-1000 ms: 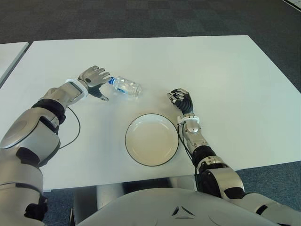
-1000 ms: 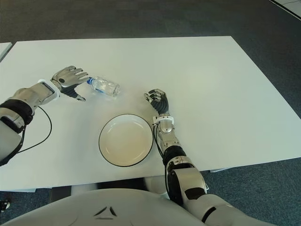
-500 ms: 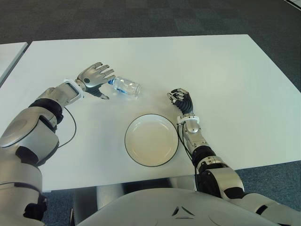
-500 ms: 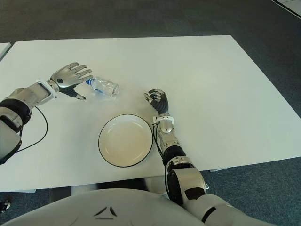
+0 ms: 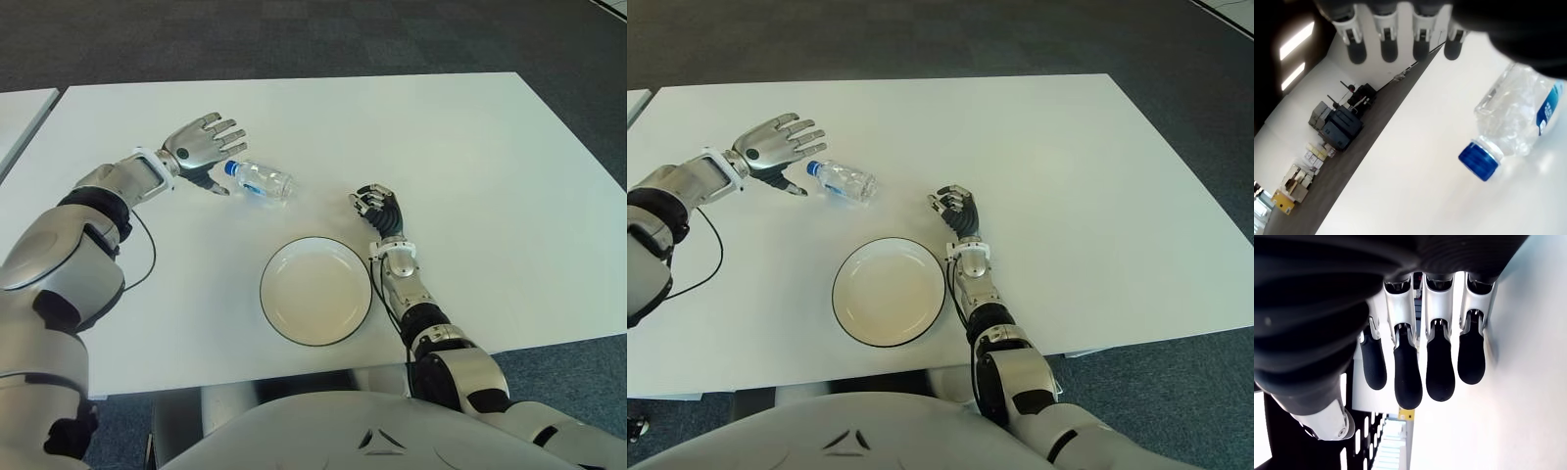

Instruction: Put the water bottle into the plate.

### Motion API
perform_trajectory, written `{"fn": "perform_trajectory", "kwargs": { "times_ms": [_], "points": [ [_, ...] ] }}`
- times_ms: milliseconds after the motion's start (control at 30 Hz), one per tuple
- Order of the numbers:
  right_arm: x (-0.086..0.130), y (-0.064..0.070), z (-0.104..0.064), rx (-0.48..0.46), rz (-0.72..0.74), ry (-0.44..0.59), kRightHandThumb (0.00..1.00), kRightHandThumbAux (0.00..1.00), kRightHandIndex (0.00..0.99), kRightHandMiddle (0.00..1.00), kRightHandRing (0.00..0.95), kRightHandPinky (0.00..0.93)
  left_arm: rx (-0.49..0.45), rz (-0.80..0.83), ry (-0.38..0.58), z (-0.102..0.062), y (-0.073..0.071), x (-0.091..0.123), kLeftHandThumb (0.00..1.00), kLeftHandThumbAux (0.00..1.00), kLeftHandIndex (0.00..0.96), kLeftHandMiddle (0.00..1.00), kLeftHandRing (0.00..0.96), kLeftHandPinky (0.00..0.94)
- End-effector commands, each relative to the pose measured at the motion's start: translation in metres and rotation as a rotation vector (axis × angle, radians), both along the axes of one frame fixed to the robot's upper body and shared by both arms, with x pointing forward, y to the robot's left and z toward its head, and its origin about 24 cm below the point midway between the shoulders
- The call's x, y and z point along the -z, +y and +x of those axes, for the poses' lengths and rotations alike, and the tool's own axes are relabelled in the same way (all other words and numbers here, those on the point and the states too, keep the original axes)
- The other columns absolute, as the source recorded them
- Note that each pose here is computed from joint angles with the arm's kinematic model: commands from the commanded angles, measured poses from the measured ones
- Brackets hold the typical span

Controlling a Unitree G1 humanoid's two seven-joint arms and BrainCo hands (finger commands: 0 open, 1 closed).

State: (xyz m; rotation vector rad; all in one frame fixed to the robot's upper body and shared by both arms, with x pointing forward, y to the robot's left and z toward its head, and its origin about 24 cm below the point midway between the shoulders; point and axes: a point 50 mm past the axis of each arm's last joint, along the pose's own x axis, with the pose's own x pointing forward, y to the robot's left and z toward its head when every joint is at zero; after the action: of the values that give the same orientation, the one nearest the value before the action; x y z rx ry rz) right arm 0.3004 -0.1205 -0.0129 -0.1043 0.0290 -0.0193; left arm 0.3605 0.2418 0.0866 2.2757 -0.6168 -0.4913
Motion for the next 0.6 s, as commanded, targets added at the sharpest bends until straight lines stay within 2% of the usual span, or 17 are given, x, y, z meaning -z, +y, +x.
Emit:
{"fn": "perform_trajectory", "kwargs": {
  "times_ms": [33, 300, 600],
  "points": [
    [0.005, -0.002, -0.003, 0.009, -0.004, 0.026, 0.709, 0.727, 0.432, 0.633, 0.636, 0.594, 0.034, 0.012, 0.02, 0.001, -0.008, 0.003, 0.53, 0.197, 0.0, 0.0, 0.0, 0.0],
    [0.006, -0.003, -0.003, 0.014, -0.009, 0.031, 0.709, 0.727, 0.432, 0.636, 0.639, 0.605, 0.031, 0.019, 0.024, 0.006, -0.017, 0.002, 0.532, 0.192, 0.0, 0.0, 0.0, 0.0],
    [0.006, -0.004, -0.004, 0.021, -0.016, 0.036, 0.71, 0.728, 0.432, 0.638, 0.641, 0.608, -0.006, 0.045, 0.08, 0.012, -0.028, 0.003, 0.557, 0.205, 0.0, 0.0, 0.0, 0.0]
  ]
}}
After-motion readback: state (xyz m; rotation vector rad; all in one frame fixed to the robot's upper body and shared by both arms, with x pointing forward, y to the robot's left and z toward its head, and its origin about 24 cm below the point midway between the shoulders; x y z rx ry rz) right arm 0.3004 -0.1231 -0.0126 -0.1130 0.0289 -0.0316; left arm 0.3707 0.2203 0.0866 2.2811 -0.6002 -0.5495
